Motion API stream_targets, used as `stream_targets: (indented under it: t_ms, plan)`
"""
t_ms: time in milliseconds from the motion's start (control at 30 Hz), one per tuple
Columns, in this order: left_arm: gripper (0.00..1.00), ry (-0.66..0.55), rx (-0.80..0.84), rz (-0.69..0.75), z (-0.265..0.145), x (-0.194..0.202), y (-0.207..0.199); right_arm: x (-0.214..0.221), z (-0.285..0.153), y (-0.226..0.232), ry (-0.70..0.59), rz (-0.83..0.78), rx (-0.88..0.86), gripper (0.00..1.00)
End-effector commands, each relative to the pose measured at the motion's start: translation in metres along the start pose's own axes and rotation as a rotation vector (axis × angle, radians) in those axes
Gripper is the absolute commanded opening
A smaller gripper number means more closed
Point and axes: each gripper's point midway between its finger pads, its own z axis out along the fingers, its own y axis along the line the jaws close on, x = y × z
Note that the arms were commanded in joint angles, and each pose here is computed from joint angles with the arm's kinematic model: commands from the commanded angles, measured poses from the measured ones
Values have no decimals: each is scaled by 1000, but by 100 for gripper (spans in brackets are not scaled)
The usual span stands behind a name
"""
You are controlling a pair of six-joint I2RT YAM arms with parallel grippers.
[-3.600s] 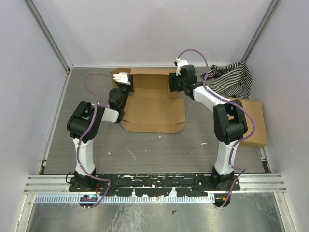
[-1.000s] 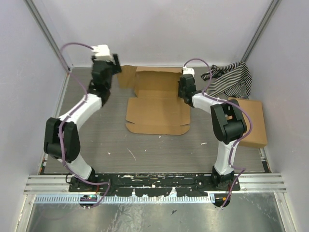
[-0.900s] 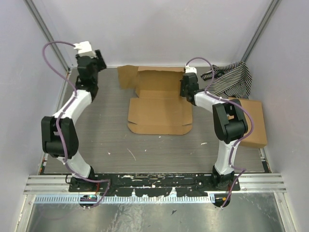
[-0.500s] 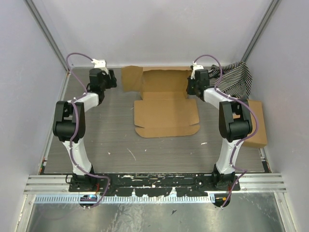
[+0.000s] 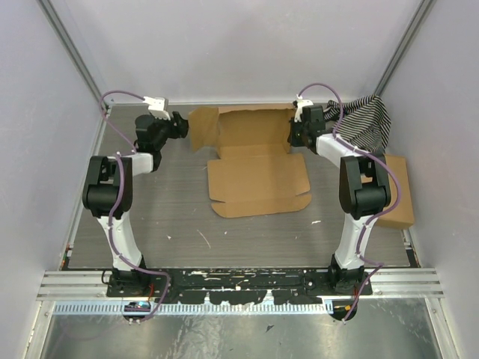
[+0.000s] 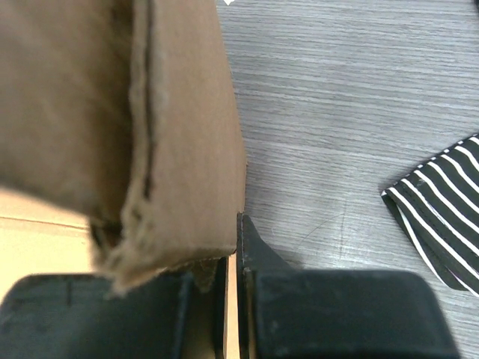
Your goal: Fold the paper box
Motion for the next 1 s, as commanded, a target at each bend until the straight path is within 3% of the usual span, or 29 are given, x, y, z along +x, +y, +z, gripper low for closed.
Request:
stream_targets:
  t_ms: [0, 267, 567, 967]
  plan:
    - [68, -65, 204, -42, -9, -12, -39, -23, -1, 6, -34, 18, -29, 3]
    - [67, -77, 310, -107, -43, -16, -74, -25, 3, 10, -33, 47, -45, 4]
    - [67, -38, 394, -50, -48, 1, -127, -21, 2, 16, -34, 55, -75, 4]
    - [64, -26, 330, -4, -19, -2, -121, -20, -3, 19, -42, 45, -84, 5]
